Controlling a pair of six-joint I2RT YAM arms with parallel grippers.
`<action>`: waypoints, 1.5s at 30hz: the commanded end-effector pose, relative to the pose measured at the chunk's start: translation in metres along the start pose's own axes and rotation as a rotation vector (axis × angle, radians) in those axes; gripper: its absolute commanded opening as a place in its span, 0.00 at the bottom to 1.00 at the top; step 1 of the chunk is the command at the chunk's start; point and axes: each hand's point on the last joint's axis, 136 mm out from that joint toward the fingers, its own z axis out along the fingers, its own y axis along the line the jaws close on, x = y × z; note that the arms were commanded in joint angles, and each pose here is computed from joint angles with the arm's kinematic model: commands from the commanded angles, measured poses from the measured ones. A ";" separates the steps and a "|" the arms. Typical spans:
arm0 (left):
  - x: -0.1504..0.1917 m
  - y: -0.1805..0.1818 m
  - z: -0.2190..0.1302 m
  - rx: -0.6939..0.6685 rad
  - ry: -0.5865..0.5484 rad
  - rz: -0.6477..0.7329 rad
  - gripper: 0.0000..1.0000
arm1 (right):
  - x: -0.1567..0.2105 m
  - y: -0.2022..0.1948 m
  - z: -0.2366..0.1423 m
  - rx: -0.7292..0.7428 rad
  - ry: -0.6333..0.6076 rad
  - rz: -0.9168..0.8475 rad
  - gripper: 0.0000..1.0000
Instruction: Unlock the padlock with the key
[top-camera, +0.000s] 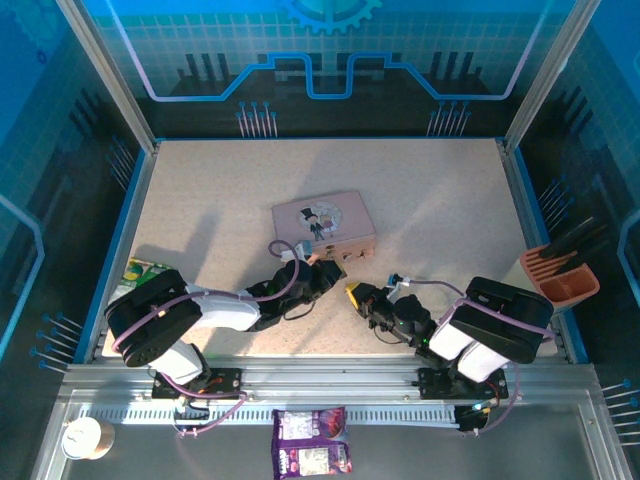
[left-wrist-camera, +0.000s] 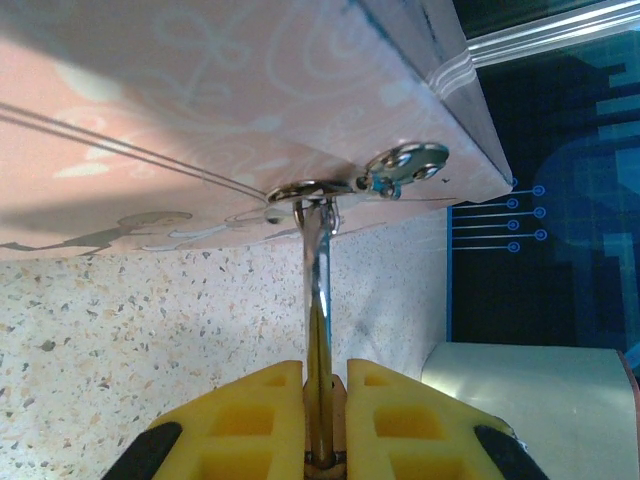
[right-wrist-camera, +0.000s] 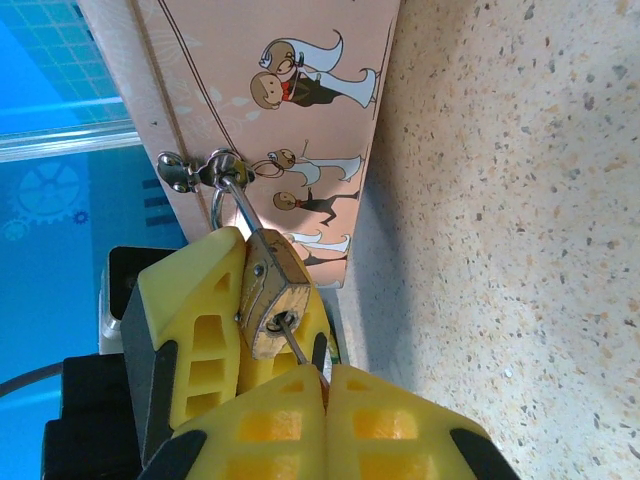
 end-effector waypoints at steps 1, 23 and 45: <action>0.009 -0.059 -0.005 0.174 0.033 0.001 0.00 | -0.007 0.016 0.007 -0.052 -0.047 0.004 0.00; 0.021 -0.033 -0.015 0.124 0.050 0.081 0.00 | -0.011 0.019 0.006 -0.060 -0.024 0.036 0.00; 0.025 -0.039 -0.009 0.137 0.035 0.047 0.00 | -0.011 0.018 0.009 -0.052 -0.013 0.028 0.00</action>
